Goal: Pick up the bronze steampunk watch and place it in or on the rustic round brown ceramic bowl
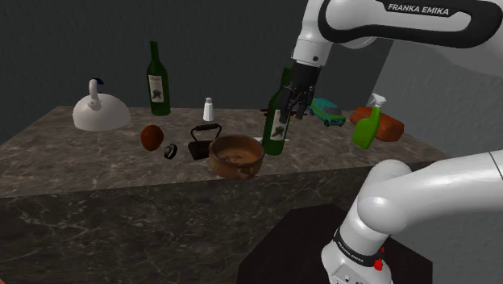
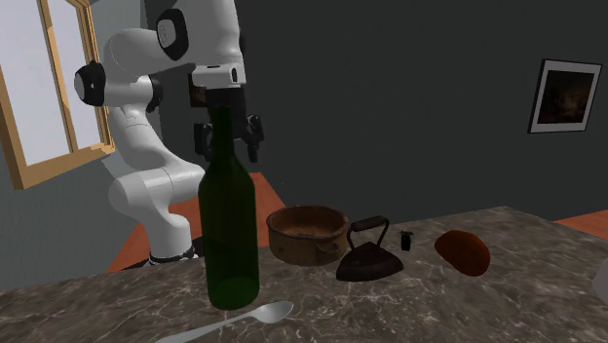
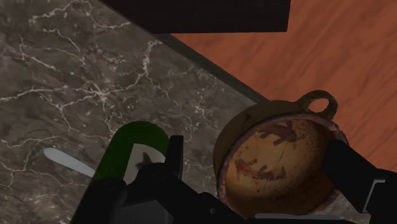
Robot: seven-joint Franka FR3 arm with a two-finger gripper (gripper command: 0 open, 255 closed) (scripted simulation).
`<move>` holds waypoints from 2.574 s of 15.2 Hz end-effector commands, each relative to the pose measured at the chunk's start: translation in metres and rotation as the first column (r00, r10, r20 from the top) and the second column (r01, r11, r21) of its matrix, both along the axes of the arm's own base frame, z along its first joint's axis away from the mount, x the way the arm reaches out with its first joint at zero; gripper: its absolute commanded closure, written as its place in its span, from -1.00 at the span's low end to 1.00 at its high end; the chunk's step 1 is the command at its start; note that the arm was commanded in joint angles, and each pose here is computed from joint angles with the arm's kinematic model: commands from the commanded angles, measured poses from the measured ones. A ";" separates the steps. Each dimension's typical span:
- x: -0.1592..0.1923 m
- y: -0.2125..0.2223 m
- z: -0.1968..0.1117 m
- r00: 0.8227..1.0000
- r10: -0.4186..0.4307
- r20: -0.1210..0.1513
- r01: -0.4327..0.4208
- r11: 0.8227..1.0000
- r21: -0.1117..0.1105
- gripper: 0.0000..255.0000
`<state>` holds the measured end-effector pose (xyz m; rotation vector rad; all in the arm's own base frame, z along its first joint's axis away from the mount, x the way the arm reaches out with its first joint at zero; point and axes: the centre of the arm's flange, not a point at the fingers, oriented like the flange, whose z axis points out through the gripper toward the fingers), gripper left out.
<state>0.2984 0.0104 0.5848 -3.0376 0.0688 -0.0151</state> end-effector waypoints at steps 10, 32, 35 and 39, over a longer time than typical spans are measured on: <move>0.096 0.071 -0.034 0.998 0.059 -0.011 -0.060 0.997 -0.046 -1.00; 0.310 0.259 -0.136 0.979 0.199 -0.048 -0.204 0.967 -0.154 -1.00; 0.310 0.258 -0.151 0.979 0.199 -0.048 -0.204 0.967 -0.154 -1.00; 0.309 0.257 -0.172 0.979 0.199 -0.048 -0.204 0.967 -0.154 -1.00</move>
